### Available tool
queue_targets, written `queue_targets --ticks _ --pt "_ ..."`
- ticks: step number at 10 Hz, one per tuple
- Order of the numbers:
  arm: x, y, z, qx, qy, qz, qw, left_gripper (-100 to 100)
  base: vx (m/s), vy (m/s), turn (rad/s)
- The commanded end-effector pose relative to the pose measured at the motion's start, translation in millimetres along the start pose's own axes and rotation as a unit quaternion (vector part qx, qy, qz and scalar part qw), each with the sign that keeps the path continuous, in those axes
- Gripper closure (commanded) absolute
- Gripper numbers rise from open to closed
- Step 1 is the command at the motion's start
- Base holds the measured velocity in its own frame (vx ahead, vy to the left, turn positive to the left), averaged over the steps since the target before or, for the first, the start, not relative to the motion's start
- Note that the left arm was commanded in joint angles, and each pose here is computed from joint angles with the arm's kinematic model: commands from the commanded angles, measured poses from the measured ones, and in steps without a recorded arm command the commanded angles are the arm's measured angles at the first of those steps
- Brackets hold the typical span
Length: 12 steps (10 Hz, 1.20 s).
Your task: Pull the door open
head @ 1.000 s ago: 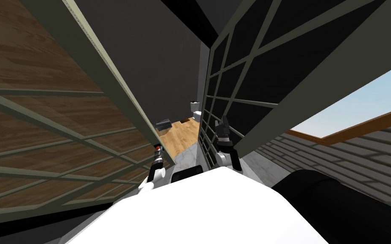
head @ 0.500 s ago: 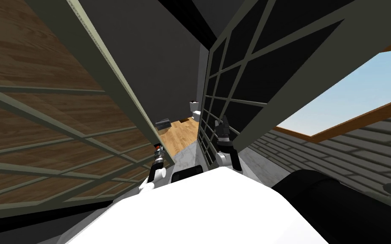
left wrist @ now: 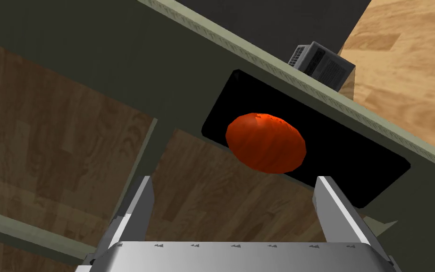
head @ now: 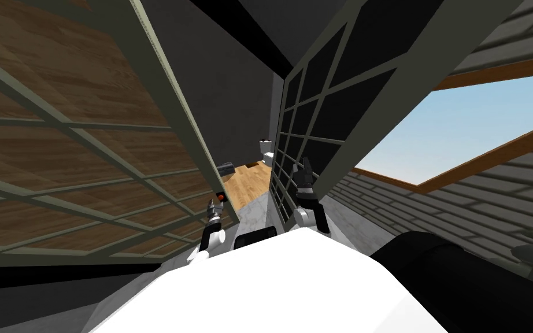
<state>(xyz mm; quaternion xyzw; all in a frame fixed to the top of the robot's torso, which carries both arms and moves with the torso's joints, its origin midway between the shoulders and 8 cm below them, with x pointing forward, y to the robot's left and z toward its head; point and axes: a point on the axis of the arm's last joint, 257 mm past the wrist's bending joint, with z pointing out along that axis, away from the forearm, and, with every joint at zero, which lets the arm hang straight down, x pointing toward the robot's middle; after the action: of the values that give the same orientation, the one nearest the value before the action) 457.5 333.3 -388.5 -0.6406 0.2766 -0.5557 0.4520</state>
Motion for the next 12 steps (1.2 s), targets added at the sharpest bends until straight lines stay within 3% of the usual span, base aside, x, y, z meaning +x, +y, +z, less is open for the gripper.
queue_targets --ticks 1,5,7,8,10,11,12 --pt "-2.2 -2.2 -1.3 0.005 -0.006 -0.035 0.9994 -100 -0.091 0.011 -0.037" --pt "-5.6 -4.7 -3.2 0.012 -0.013 -0.089 0.9958 -100 -0.049 0.011 -0.03" --pt "-9.3 -6.9 -5.5 0.02 -0.021 -0.135 0.9905 -100 -0.039 0.021 -0.058" --pt "-9.3 -6.9 -5.5 0.02 -0.021 -0.141 0.9896 -100 -0.037 0.021 -0.029" --pt "-13.2 -8.8 -8.1 0.028 -0.029 -0.186 0.9818 -100 -0.031 0.016 -0.074" --pt "-13.2 -8.8 -8.1 0.028 -0.028 -0.194 0.9802 -100 -0.024 0.014 -0.033" --pt "-15.1 -9.6 -9.5 0.032 -0.032 -0.217 0.9751 -100 -0.021 0.011 -0.056"
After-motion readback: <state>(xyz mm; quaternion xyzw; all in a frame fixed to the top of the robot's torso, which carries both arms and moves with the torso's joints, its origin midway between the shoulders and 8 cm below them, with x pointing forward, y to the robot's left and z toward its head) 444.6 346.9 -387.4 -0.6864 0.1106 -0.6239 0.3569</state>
